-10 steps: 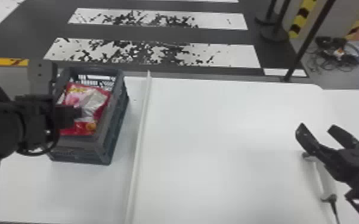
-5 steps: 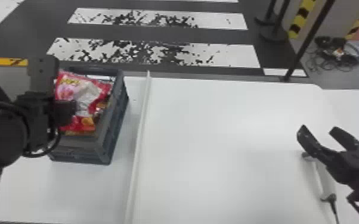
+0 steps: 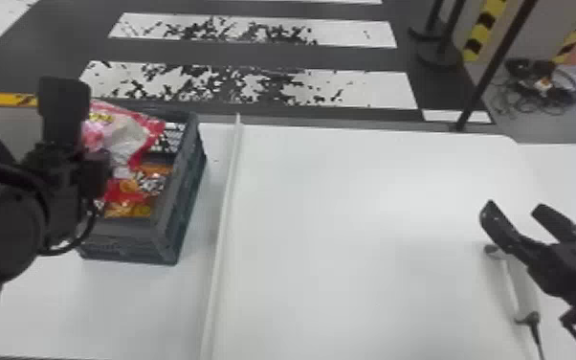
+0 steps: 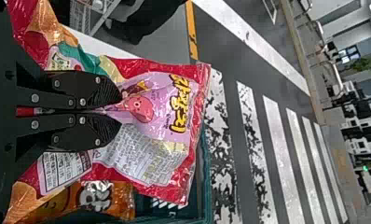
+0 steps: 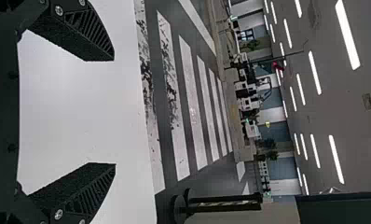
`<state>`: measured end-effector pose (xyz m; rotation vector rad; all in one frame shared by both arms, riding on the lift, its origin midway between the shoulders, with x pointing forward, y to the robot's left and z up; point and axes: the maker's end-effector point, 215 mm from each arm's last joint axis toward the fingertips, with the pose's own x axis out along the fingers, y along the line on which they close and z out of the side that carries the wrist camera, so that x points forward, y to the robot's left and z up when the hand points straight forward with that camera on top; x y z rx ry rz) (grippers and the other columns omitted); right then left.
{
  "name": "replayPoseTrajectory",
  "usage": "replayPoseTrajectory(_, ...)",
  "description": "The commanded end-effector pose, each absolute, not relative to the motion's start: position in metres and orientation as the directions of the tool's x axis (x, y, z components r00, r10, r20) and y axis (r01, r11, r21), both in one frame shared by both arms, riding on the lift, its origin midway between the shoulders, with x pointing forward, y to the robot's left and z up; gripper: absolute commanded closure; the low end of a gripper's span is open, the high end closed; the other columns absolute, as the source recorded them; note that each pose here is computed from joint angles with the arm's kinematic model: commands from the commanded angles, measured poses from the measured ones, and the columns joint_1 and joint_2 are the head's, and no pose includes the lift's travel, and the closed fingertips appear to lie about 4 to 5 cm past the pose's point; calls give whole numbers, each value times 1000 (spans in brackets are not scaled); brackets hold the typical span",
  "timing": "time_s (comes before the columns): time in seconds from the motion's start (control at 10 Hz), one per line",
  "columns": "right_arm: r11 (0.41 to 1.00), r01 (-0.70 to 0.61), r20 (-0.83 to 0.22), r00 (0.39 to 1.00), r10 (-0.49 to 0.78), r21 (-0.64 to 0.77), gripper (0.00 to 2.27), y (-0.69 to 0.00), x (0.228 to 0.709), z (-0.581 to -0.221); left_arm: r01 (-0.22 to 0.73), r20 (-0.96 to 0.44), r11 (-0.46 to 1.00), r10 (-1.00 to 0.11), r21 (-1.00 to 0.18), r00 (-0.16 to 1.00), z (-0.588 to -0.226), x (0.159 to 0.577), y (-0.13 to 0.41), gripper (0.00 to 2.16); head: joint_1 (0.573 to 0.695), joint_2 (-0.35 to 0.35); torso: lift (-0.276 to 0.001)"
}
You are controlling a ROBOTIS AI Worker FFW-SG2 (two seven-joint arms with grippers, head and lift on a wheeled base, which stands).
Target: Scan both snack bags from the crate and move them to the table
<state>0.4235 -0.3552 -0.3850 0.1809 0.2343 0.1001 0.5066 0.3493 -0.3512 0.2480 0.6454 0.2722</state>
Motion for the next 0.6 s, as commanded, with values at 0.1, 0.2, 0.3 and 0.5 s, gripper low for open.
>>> replayPoseTrajectory(0.1,982,-78,-206,972,114,174,120,-358,429,-376,-166,-483,954,271,250,833,-307,501,335,2135,695,-8,-87)
replayPoseTrajectory(0.2,983,-71,-203,974,106,171,120,-361,431,-374,-137,-468,965,229,222,853,-296,496,322,2135,695,-16,-87)
replayPoseTrajectory(0.3,984,-67,-195,976,99,165,120,-363,434,-370,-84,-471,980,161,181,867,-292,492,302,2135,695,-34,-87)
replayPoseTrajectory(0.5,984,-72,-178,979,100,161,120,-362,440,-361,14,-509,996,35,92,860,-306,479,260,2135,695,-88,-87)
